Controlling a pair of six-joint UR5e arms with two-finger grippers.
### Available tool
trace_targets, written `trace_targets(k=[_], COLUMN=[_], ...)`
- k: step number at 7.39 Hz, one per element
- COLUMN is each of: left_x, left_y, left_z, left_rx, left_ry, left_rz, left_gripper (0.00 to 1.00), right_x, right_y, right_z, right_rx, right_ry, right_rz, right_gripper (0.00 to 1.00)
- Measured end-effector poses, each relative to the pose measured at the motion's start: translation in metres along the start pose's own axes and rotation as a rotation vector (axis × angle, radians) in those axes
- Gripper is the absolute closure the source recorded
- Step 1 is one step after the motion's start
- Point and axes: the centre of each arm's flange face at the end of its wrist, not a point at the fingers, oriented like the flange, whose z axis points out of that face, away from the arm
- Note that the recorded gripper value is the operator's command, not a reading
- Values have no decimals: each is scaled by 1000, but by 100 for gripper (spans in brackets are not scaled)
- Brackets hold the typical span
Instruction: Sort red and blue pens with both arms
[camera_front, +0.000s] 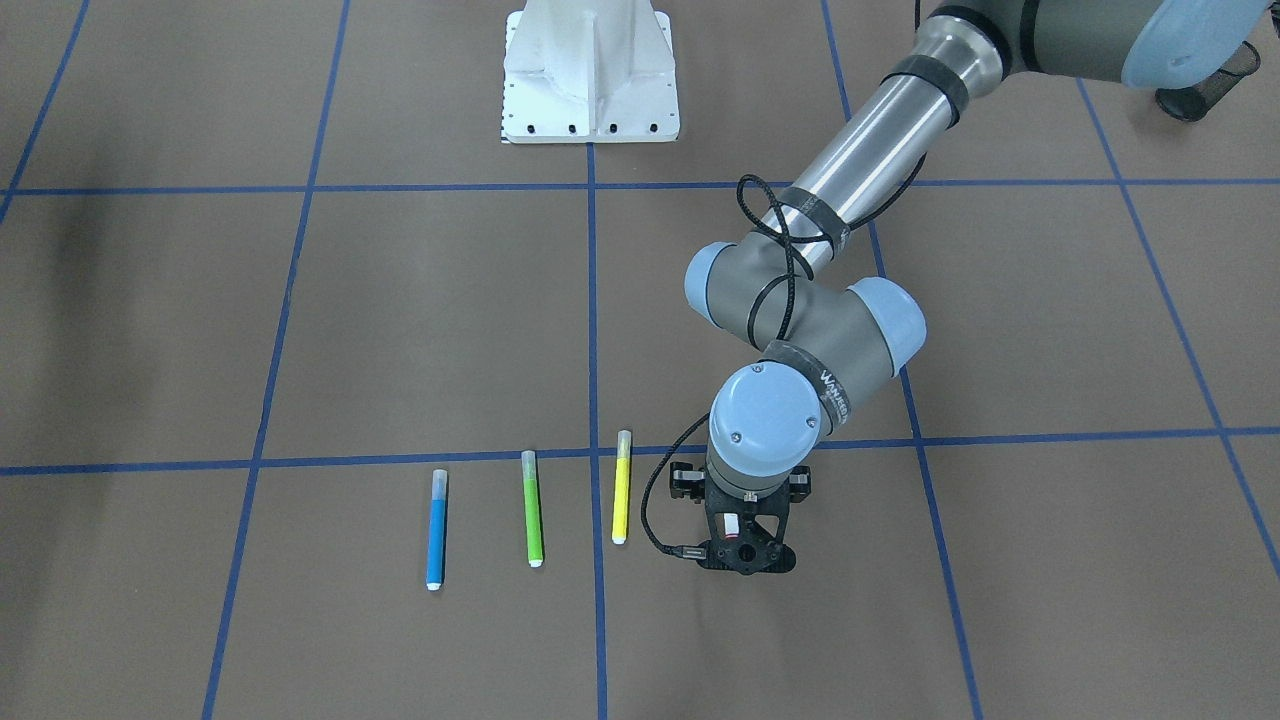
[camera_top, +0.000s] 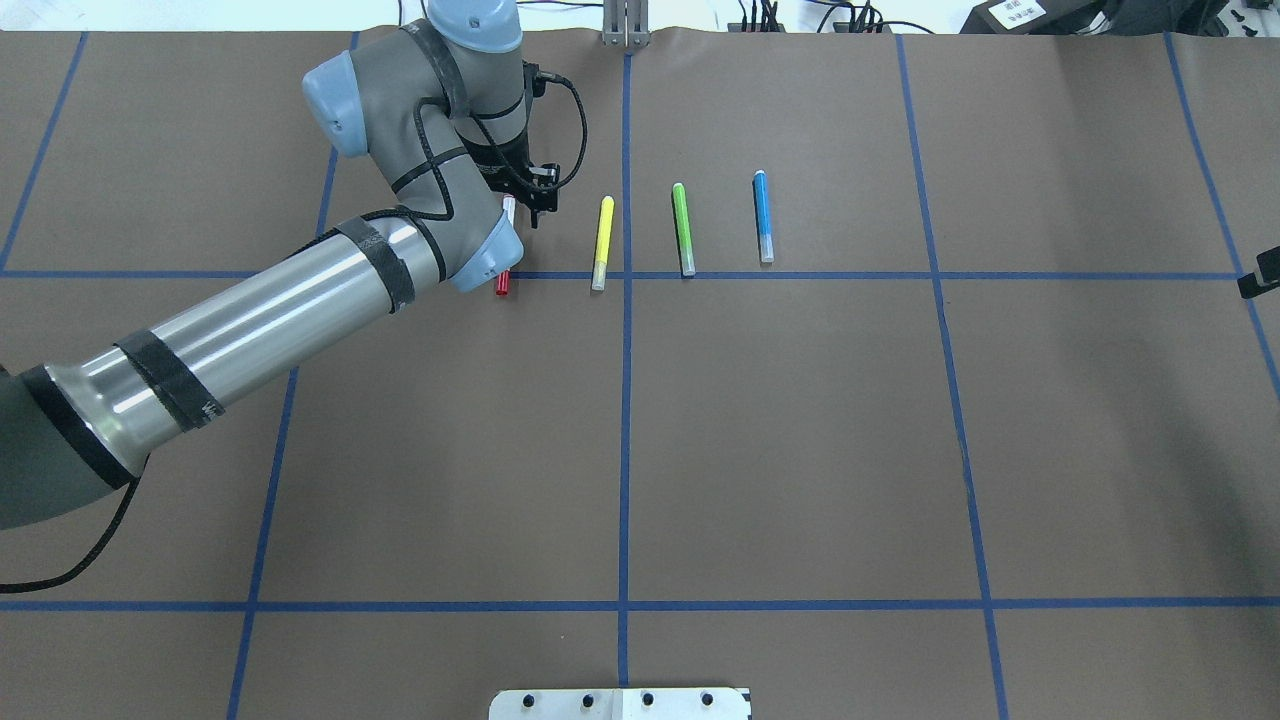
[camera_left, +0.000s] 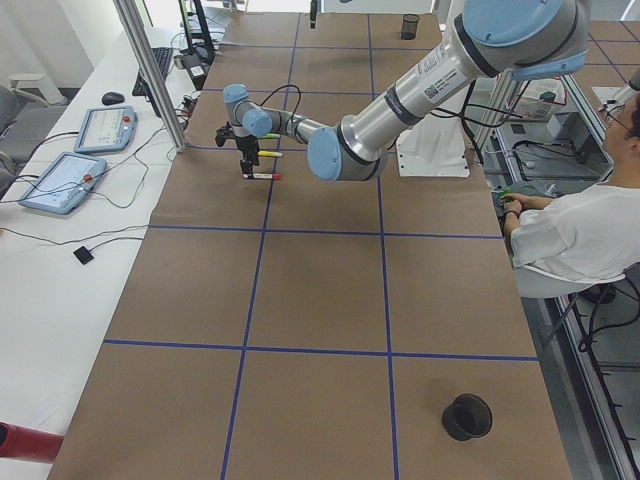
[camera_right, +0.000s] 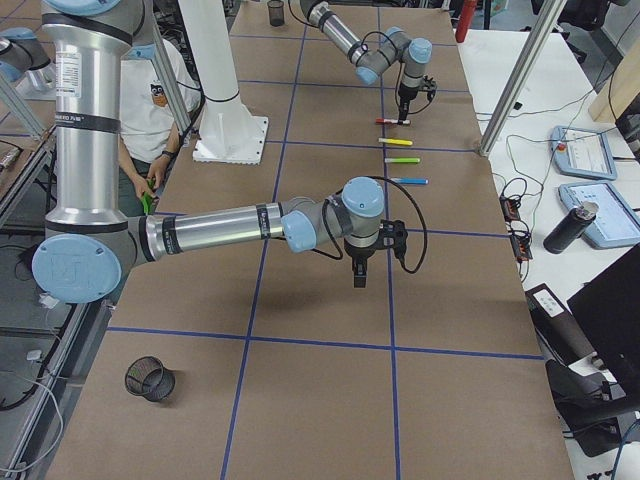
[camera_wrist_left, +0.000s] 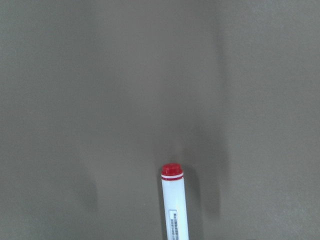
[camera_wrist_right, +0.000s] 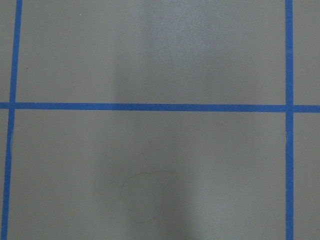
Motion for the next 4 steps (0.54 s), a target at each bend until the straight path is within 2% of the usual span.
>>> trace_targets(k=[2, 4], left_x=[0, 0], left_y=[1, 1], left_z=[10, 12], left_rx=[6, 8], left_ry=[8, 10], left_rz=[9, 6], left_gripper=[43, 47], right_x=[0, 0], right_y=[0, 0], right_z=[0, 0], right_rx=[-1, -2], right_ry=[-1, -1], right_rz=[2, 3], right_gripper=[0, 0])
